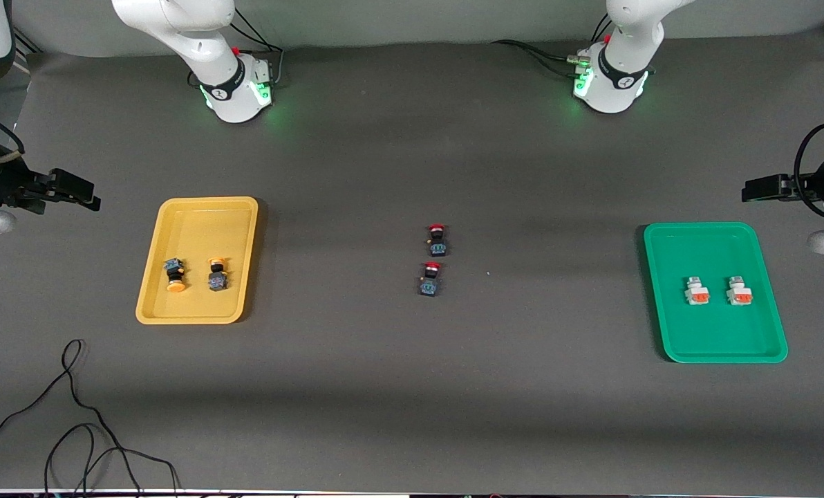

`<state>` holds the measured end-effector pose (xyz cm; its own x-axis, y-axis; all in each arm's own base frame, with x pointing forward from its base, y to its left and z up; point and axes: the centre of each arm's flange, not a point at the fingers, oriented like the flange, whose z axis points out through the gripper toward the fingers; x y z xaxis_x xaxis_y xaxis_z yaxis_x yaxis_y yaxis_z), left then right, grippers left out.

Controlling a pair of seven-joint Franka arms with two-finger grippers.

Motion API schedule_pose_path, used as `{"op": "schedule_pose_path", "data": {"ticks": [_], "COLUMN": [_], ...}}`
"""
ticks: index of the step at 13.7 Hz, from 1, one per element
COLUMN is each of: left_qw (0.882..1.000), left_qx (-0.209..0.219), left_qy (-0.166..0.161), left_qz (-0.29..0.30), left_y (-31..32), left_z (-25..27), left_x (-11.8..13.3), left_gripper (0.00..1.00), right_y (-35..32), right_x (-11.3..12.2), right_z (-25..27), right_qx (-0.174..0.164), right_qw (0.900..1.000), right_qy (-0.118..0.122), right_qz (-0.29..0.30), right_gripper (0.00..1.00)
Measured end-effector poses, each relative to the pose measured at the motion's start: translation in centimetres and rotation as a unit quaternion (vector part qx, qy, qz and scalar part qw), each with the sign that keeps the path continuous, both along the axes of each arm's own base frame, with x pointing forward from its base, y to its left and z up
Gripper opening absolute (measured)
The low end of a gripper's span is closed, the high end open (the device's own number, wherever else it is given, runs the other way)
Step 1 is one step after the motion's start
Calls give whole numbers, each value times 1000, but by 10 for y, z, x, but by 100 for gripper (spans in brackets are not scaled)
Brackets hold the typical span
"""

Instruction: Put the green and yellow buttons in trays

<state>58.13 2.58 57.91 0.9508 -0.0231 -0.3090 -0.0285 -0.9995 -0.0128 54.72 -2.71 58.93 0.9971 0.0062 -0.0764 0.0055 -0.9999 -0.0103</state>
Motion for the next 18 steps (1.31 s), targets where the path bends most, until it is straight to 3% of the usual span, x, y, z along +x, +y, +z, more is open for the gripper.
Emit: {"op": "schedule_pose_path", "data": {"ticks": [5, 12, 18], "left_qw": [1000, 998, 998], "left_qx": [6, 55, 41], "left_qy": [-3, -1, -49], "left_qz": [-1, -11, -25], "left_y": [-4, -40, -39], "left_z": [3, 2, 14], "left_x": [0, 1, -14], "left_gripper": [98, 98, 99], "right_y": [0, 0, 0], "right_x": [0, 0, 0], "right_z": [0, 0, -1], "right_qx": [0, 0, 0], "right_qw": [1000, 1000, 1000], "right_qy": [0, 0, 1], "right_qz": [-1, -1, -1], "right_gripper": [100, 100, 100]}}
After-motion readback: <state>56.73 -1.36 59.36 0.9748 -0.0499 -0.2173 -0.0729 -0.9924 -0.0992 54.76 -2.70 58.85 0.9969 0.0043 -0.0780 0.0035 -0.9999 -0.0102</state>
